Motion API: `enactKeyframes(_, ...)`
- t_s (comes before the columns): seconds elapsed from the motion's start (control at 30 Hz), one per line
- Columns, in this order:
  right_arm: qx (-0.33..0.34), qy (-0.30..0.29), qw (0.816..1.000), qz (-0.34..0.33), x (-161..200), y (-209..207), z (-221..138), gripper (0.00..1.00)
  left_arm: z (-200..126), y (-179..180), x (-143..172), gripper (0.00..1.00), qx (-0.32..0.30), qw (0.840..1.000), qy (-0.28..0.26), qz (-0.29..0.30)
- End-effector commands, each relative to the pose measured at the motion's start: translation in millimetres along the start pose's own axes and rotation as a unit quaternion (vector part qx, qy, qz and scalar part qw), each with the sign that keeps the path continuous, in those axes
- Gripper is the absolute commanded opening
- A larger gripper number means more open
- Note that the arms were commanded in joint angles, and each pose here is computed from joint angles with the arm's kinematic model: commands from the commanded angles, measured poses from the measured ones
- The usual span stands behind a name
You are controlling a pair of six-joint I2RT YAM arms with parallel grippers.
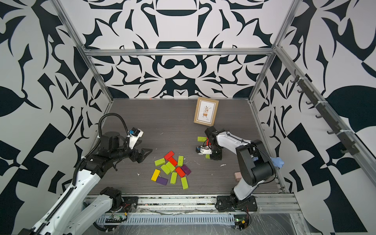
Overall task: Assemble the letter t with building blocks
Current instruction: Assemble the building block at the center of the board.
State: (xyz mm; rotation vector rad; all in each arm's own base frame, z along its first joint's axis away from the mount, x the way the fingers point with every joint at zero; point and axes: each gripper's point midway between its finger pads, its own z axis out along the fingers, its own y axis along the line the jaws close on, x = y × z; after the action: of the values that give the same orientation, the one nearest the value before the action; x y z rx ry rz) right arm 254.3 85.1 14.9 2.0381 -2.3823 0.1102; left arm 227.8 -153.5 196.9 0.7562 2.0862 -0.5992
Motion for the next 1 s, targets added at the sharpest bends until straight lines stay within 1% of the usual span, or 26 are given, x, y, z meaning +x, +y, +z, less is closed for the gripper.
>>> enactKeyframes(0.0, 0.012, -0.002, 1.0, -0.001, -2.0, -4.0, -0.6, 0.29, -0.2, -2.3, 3.4, 0.95, 0.003, 1.0, 0.002, 0.006)
enactKeyframes(0.07, 0.011, -0.003, 1.0, -0.001, -2.0, -3.2, -0.8, 0.33, 0.0, -2.8, 3.7, 0.95, 0.003, 1.0, 0.003, 0.007)
enactKeyframes(0.3, 0.021, -0.009, 1.0, 0.0, -2.3, -3.5, -3.6, 0.35, -0.1, -3.1, 3.9, 0.95, 0.003, 1.0, 0.003, 0.008)
enactKeyframes(0.43, 0.024, -0.015, 1.0, 0.001, -2.6, -2.2, -5.8, 0.41, -0.1, -3.6, 4.2, 0.95, 0.004, 1.0, 0.004, 0.009)
enactKeyframes(0.97, 0.043, -0.025, 0.999, 0.007, 0.7, 1.5, -21.2, 0.45, -0.7, -4.4, 4.1, 0.95, 0.002, 1.0, 0.004, 0.014)
